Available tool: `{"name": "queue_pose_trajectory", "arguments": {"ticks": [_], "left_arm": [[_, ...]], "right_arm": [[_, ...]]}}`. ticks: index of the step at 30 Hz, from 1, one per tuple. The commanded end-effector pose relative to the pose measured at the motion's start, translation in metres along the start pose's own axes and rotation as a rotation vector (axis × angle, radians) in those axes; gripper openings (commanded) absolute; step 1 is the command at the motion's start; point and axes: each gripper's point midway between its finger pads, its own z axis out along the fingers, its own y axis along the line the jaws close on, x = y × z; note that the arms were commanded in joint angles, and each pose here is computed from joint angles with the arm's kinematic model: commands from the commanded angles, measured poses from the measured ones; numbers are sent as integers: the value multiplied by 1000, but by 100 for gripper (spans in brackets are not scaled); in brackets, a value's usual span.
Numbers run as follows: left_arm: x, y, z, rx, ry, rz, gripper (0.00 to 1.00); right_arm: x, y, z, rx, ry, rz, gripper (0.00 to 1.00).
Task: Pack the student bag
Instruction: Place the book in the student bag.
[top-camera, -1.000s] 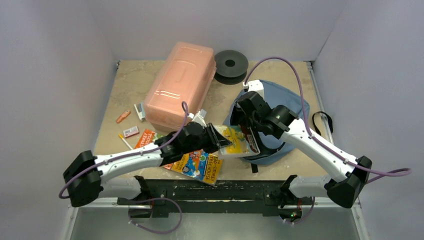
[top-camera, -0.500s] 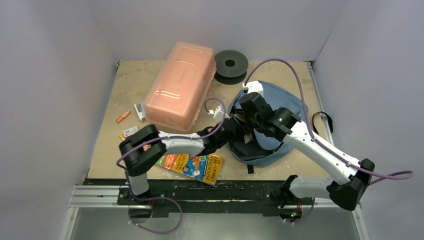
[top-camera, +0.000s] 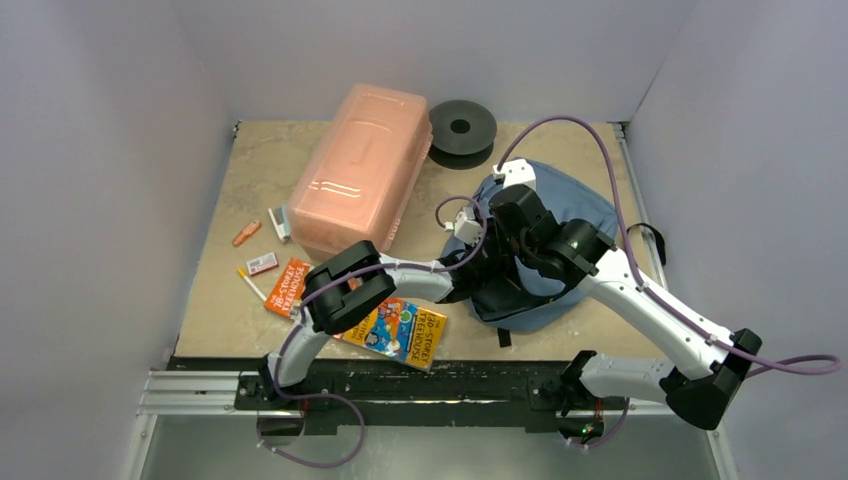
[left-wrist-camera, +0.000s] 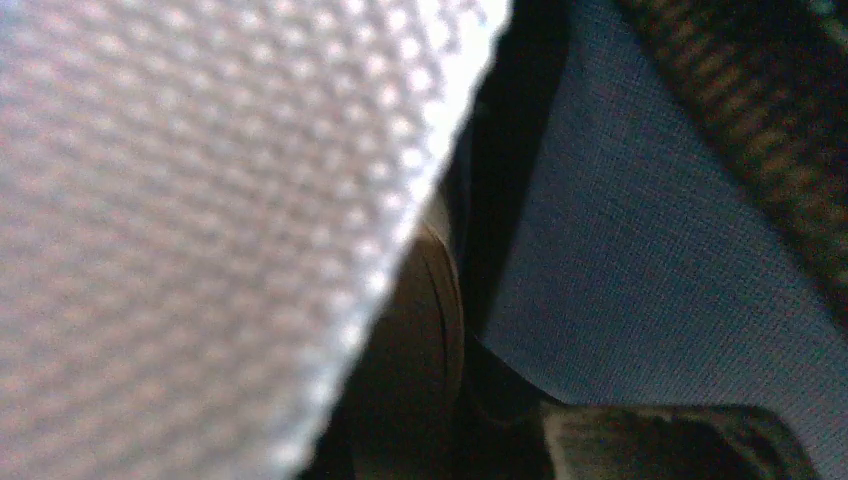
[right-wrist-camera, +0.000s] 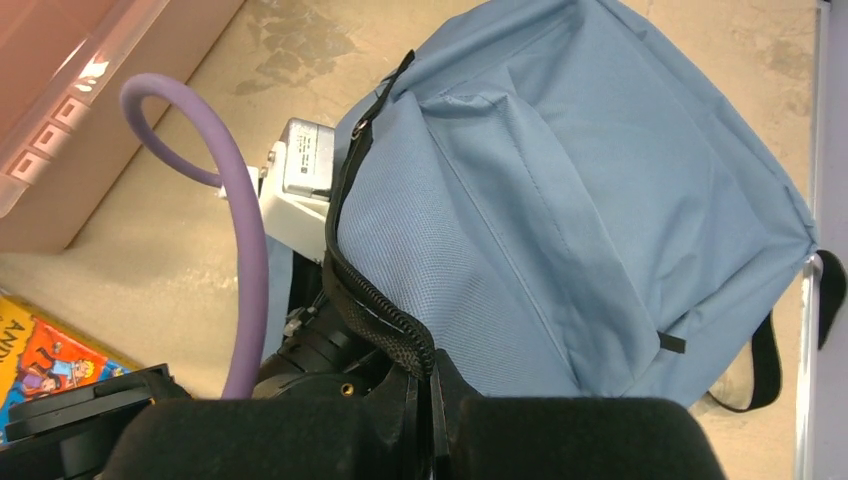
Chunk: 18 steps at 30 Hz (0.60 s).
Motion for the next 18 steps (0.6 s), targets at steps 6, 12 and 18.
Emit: {"name": "queue_pose_trajectory", "arguments": {"ticks": [6, 12, 18], "left_arm": [[-6, 8, -31, -247, 31, -14, 65], [-13, 15, -63, -401, 99, 36, 88], [-22, 14, -94, -453, 182, 81, 90]], "right_arm": [[-21, -2, -1, 9, -108, 44, 0], [-13, -6, 14, 38, -83, 44, 0], [-9, -22, 22, 85, -72, 65, 0]]}}
